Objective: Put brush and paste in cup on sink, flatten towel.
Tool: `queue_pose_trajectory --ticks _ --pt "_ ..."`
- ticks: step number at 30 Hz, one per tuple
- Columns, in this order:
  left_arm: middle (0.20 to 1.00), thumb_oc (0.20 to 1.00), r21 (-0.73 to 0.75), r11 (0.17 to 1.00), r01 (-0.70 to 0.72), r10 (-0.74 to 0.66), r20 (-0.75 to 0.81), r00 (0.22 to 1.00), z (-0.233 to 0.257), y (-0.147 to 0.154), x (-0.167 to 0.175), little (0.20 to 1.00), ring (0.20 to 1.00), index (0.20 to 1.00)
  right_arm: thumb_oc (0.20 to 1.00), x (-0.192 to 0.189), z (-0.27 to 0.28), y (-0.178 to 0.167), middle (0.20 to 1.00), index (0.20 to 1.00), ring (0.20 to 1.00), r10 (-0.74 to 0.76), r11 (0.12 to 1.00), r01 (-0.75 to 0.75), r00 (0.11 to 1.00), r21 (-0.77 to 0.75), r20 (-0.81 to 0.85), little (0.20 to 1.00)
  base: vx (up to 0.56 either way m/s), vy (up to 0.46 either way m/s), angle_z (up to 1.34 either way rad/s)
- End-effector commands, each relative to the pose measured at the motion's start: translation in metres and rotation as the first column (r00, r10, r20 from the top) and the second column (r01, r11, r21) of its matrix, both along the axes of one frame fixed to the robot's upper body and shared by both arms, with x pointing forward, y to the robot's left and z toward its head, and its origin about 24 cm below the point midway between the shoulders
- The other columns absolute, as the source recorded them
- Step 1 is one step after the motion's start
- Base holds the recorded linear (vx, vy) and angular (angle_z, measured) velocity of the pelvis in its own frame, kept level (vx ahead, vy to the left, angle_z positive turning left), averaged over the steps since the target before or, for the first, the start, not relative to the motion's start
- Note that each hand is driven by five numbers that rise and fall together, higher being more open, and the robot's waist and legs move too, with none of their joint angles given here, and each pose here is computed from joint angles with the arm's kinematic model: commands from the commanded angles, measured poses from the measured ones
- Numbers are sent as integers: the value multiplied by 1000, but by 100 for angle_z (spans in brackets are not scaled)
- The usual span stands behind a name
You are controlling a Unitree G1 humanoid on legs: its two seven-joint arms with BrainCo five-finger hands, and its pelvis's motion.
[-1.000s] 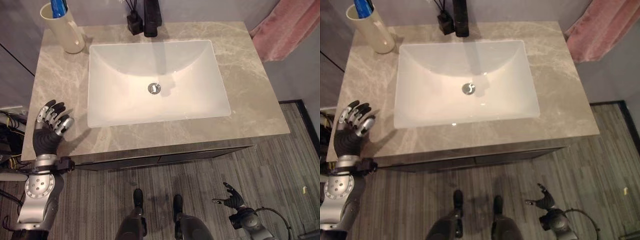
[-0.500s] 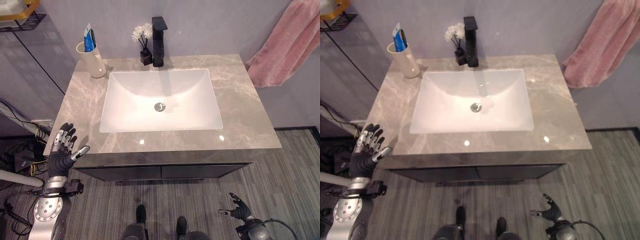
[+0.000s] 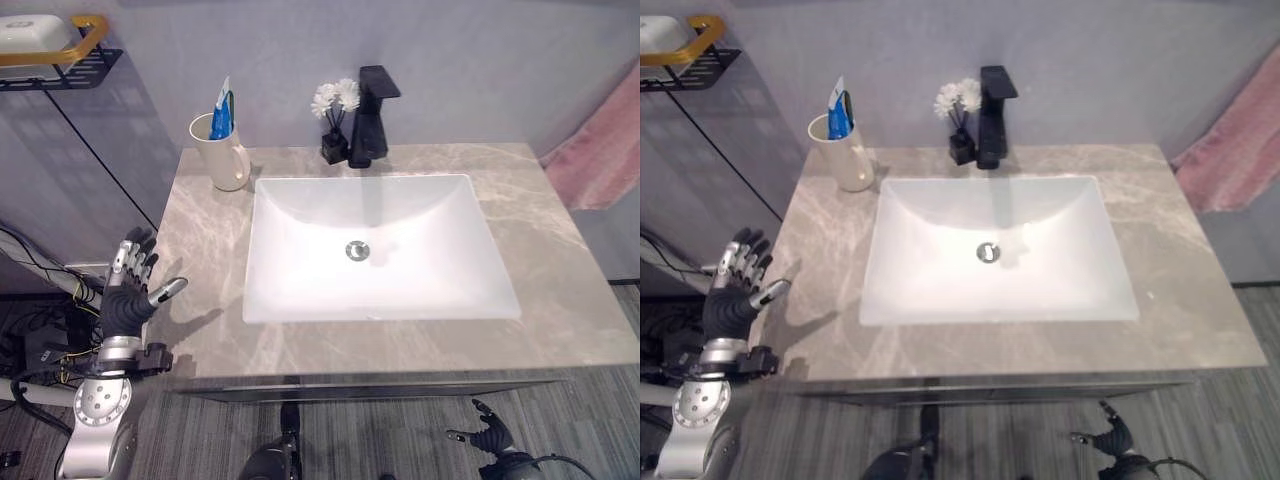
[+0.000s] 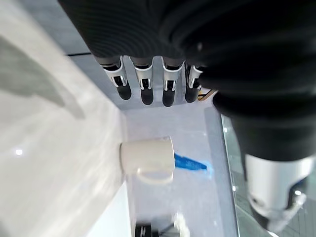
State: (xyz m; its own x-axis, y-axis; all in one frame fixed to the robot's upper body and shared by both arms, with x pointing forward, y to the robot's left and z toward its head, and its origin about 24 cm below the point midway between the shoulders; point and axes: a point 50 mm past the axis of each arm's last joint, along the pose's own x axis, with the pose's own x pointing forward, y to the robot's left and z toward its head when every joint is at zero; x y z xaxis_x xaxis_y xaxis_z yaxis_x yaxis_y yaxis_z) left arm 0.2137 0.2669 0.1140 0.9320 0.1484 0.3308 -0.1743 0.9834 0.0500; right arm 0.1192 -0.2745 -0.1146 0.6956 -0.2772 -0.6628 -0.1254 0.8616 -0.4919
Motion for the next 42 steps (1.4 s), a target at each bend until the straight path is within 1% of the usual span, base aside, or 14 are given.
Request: queue_pose_trajectory --ticks 1,5,9,12,16,18,19,20,21,24,25,32,37,42 --pt "1000 1000 105 993 -51 34 164 986 32 4 -10 1000 1000 1000 1000 16 4 1 1000 1000 1000 -1 1000 2 999 -13 48 1000 176 225 -2" --pt "1000 1000 142 985 -95 64 210 976 44 10 -13 1000 1000 1000 1000 29 9 11 1000 1000 1000 33 999 -34 995 5 95 1000 76 145 2" --pt "1000 1000 187 974 -128 90 196 977 44 18 -19 1000 1000 1000 1000 32 13 18 1000 1000 1000 72 997 -76 989 27 131 1000 164 103 1" --pt "1000 1000 228 962 -147 95 224 970 50 21 -27 1000 1000 1000 1000 33 16 13 1000 1000 1000 111 994 -110 986 -16 125 1000 132 -72 1" --pt "1000 1000 172 971 -164 142 137 980 32 30 -27 1000 1000 1000 1000 28 12 15 1000 1000 1000 130 991 -131 987 6 95 1000 75 -76 29" --pt "1000 1000 157 973 -167 156 81 984 22 35 -32 1000 1000 1000 1000 24 13 7 1000 1000 1000 129 992 -128 989 -8 77 1000 129 -108 14" --pt "868 868 161 974 -156 153 34 988 16 39 -33 868 868 868 1000 18 14 -1 1000 1000 1000 110 994 -109 992 -18 60 1000 149 -101 -9" --pt "511 511 157 975 -155 155 14 988 13 42 -34 511 511 511 1000 16 14 -4 1000 1000 1000 106 994 -105 993 -23 54 1000 135 -101 -10" --pt "213 213 162 973 -164 169 -17 985 8 47 -33 213 213 213 1000 14 15 -8 1000 1000 1000 98 995 -96 994 -25 49 1000 78 -71 -1" --pt "200 200 153 974 -167 177 -52 983 4 54 -32 200 200 200 1000 12 16 -13 1000 1000 1000 85 996 -83 995 -32 43 1000 65 -50 -2" --pt "200 200 179 966 -188 206 -92 974 1 63 -33 200 200 200 1000 7 15 -19 1000 1000 1000 66 997 -65 997 -39 25 1000 81 -39 -2" --pt "200 200 160 959 -234 255 -127 959 0 82 -40 200 200 200 1000 -3 13 -22 1000 1000 1000 58 998 -58 998 -34 -8 1000 35 -13 -2" --pt "200 200 110 962 -250 265 -142 954 0 92 -30 200 200 200 1000 -1 13 -18 1000 1000 1000 93 995 -93 996 -25 -11 1000 0 2 -1" --pt "200 200 122 956 -269 284 -132 950 6 98 -22 200 200 200 1000 7 17 -16 1000 1000 1000 102 995 -102 995 -23 22 1000 -32 13 -11"
